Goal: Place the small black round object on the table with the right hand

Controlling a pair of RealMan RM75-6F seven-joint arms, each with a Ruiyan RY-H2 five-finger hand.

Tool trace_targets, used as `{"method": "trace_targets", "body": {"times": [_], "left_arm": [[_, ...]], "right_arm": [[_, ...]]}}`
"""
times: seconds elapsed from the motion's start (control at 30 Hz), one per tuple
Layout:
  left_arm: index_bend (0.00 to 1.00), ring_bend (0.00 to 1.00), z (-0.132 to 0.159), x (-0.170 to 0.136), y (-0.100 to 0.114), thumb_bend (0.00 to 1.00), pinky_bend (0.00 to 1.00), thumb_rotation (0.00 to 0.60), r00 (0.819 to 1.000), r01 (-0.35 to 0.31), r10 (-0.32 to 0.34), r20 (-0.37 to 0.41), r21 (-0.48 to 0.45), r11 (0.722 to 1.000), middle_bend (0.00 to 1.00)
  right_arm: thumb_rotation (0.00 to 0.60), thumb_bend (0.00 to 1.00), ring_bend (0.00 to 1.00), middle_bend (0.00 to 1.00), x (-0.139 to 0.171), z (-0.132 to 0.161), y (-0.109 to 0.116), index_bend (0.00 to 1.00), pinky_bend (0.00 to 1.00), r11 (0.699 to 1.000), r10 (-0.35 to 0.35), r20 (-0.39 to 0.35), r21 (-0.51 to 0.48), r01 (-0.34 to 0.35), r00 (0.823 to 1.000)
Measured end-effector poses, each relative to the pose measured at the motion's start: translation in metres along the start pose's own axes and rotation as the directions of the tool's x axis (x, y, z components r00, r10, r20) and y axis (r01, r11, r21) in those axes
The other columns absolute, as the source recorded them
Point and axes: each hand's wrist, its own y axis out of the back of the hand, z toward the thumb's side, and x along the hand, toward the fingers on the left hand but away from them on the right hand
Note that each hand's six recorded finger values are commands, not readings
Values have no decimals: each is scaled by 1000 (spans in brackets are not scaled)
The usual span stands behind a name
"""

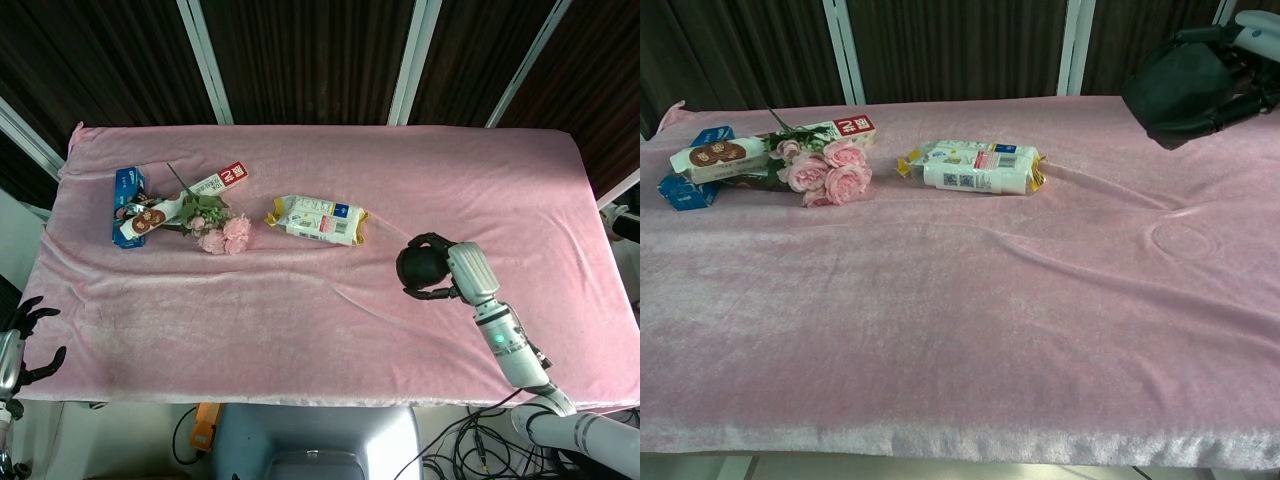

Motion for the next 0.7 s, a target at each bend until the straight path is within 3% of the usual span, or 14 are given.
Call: {"method": "trace_targets", "body": {"times": [0.13, 0.23, 0.3, 0.43, 0.5, 0.6, 0.7], "left_arm": [[289, 118, 0, 0, 0, 355, 339, 600, 1000, 2, -2, 0, 1, 1000, 97], [289, 118, 0, 0, 0, 354, 339, 600, 1000, 2, -2, -1, 2, 1000, 97], [289, 118, 0, 0, 0, 354, 339, 600, 1000, 2, -2, -1, 2, 1000, 97], [289, 118, 0, 0, 0, 354, 339, 600, 1000, 2, -2, -2, 1, 1000, 96], [289, 118, 0, 0, 0, 354, 339, 600, 1000, 2, -2, -1, 2, 1000, 97], [289, 118, 0, 0, 0, 355, 340, 600, 1000, 2, -2, 0, 2, 1000, 97], [289, 118, 0, 0, 0, 354, 340, 600, 1000, 2, -2, -1, 2, 1000, 97]], "right_arm": [[600, 133, 660, 563, 1, 3, 0, 677, 815, 976, 18, -21, -215, -22, 1000], [600, 133, 660, 563, 1, 2, -1, 679, 815, 968, 34, -23, -249, -39, 999], [600, 133, 660, 563, 1, 1, -2, 680, 815, 974, 47, -23, -220, -51, 999], [600, 133, 660, 563, 1, -7, -5, 680, 815, 997, 72, -5, -27, -72, 997], [600, 133, 660, 563, 1, -12, -7, 680, 815, 992, 81, 14, 94, -82, 997], [600, 133, 660, 563, 0, -23, -13, 680, 815, 948, 100, 57, 297, -112, 993], [600, 133, 660, 564, 0, -33, -20, 679, 815, 877, 116, 103, 456, -151, 988]]}}
